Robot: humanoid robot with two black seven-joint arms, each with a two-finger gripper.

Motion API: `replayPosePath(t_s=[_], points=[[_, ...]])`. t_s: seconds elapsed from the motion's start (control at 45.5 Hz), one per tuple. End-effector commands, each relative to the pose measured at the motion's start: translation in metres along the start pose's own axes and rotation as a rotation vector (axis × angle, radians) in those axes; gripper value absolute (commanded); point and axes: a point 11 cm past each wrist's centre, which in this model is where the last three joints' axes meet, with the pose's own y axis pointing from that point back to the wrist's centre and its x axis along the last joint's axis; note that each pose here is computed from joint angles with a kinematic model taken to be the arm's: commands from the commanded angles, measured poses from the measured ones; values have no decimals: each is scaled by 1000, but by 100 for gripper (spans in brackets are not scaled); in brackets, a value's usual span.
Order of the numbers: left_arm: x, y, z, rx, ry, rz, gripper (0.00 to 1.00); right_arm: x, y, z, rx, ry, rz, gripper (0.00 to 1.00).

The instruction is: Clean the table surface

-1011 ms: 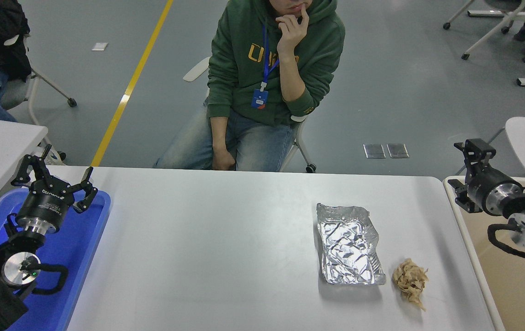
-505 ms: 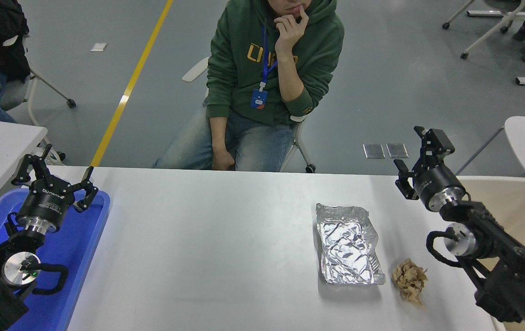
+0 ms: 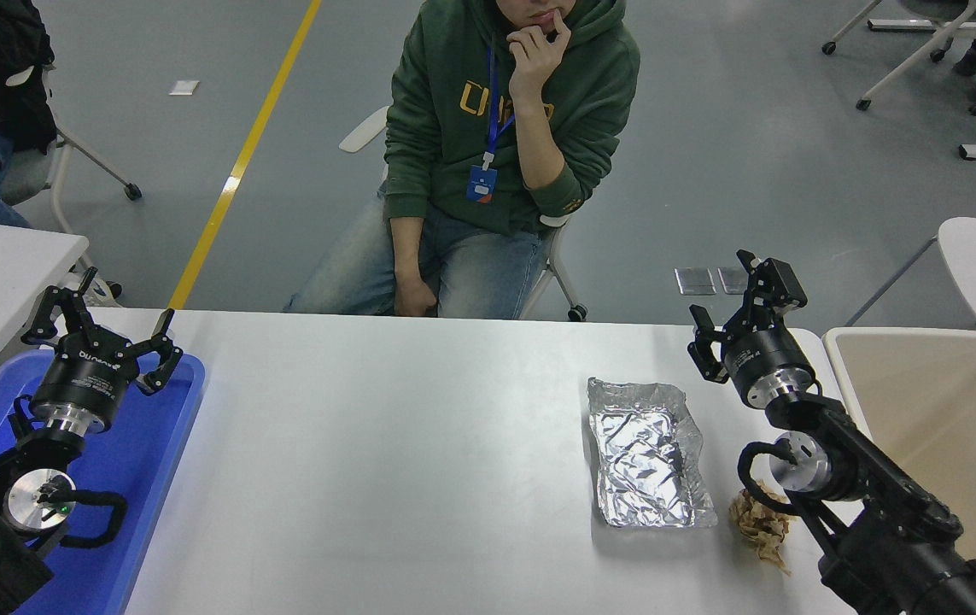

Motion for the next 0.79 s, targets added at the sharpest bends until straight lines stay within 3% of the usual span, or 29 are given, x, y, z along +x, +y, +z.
replayPosePath(t_s=[0.0,0.484,0.769], points=[[0,0,0,-1,0,0,100,-5,1,4,-1,-17,-6,99],[0,0,0,0,0,0,100,-13,8,20,-47,16,-43,99],[0,0,0,-1,0,0,100,9,27,22,-136,324,-173,99]])
